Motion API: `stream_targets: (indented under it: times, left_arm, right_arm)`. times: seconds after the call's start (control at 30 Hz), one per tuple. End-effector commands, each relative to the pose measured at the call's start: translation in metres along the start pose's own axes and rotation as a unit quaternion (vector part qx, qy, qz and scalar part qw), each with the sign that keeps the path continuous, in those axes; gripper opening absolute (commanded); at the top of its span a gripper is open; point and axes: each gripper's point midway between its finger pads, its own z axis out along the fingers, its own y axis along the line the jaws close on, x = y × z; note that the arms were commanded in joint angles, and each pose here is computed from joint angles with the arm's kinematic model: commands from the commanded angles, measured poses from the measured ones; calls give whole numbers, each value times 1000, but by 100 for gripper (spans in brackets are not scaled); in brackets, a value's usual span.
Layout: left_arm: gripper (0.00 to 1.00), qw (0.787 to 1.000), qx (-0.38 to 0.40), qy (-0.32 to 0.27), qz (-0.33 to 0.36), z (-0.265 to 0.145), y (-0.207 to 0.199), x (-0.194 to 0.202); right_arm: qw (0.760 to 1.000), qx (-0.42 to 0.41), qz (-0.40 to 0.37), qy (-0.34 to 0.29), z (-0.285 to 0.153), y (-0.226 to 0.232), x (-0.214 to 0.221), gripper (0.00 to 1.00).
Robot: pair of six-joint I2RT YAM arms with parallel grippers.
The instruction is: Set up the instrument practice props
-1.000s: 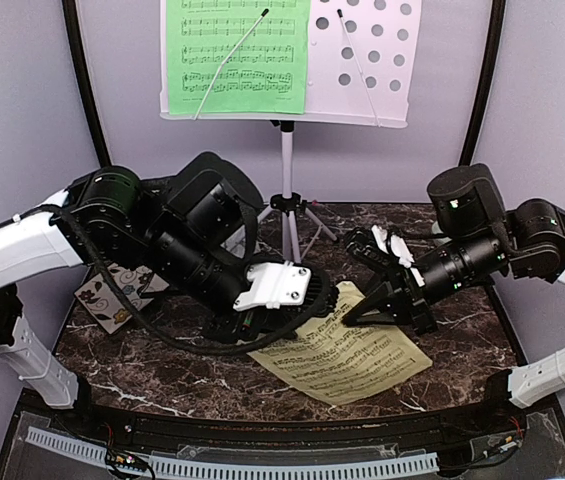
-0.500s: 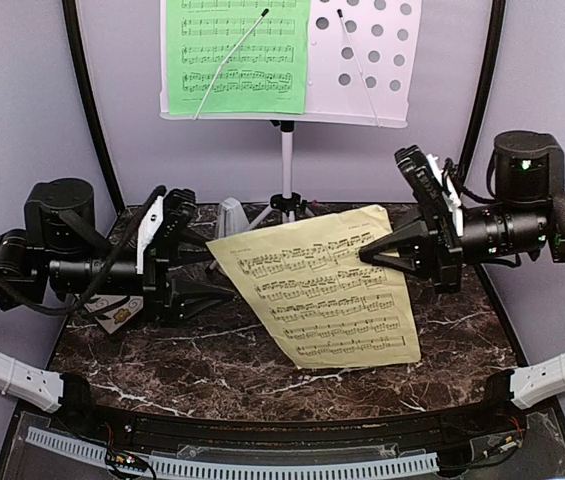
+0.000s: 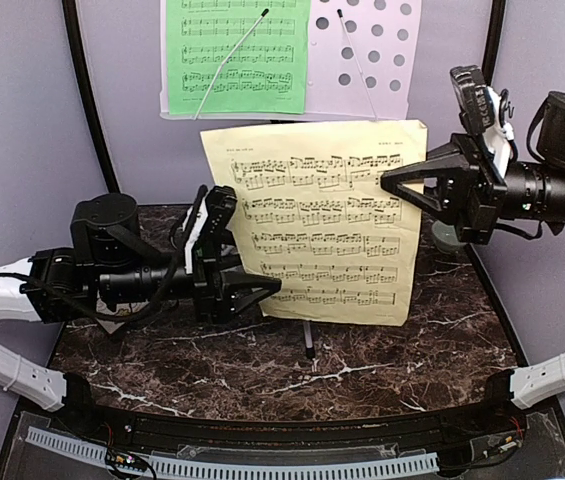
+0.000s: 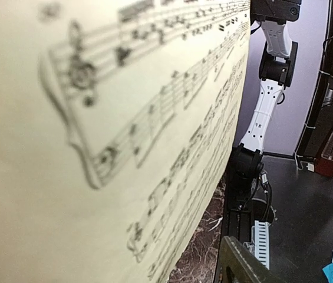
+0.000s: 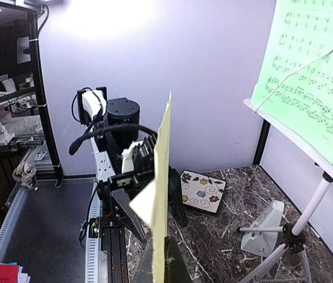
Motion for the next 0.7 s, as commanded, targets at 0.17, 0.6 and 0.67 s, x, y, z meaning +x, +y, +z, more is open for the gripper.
stream_targets:
  times: [0.17, 0.6, 0.67]
  left_arm:
    - [29, 986, 47, -159, -21, -23, -16, -97]
    - [0, 976, 15, -200, -81, -23, -1, -145]
    - [0, 973, -21, -206, -99, -29, 13, -151]
  right_arm:
    - [997, 19, 32, -69, -9, -5, -38, 0]
    - [983, 129, 80, -107, -10, -47, -51, 20]
    - [977, 167, 80, -108, -10, -61, -54, 34]
